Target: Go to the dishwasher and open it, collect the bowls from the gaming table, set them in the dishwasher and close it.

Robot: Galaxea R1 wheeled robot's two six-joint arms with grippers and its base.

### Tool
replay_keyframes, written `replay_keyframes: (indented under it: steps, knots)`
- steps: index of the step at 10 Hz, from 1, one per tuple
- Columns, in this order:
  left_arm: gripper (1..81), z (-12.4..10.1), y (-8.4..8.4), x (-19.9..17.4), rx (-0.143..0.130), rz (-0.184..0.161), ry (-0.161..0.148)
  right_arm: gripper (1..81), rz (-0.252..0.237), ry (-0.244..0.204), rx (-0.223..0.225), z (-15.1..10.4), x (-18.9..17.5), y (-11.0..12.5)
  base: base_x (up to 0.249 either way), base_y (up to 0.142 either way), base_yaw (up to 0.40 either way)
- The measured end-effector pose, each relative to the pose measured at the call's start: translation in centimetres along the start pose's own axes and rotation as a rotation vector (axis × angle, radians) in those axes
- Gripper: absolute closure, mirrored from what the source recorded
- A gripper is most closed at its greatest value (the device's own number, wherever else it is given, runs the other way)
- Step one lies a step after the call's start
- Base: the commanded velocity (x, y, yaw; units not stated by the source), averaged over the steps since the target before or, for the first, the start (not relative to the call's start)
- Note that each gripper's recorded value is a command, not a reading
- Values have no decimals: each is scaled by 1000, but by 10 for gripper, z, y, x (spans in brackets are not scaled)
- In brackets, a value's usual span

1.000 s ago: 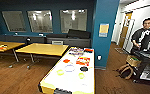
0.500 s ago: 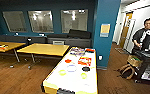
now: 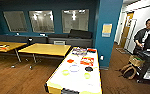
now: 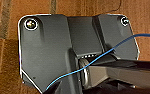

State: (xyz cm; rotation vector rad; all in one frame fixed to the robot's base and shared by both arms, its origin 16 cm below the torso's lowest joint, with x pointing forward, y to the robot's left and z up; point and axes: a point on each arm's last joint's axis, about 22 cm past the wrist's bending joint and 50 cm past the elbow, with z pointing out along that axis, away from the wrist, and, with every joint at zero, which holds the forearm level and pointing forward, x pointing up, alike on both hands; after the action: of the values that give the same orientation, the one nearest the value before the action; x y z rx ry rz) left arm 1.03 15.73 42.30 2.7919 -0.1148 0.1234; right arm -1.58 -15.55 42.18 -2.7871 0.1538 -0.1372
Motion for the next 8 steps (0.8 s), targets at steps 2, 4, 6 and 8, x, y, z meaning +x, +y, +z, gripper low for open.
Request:
replay_keyframes:
  steps: [2, 4, 6, 8]
  knots:
    - [10, 0, 0, 0, 0, 0, 0, 10, 0, 1, -3, -1, 1, 2, 0, 127, 0]
    - [10, 0, 0, 0, 0, 0, 1, 10, 0, 0, -2, 0, 0, 2, 0, 126, 0]
    - [10, 0, 0, 0, 0, 0, 0, 10, -1, 0, -2, 0, 0, 2, 0, 126, 0]
    - [10, 0, 0, 0, 0, 0, 1, 10, 0, 1, -2, 0, 1, 2, 0, 126, 0]
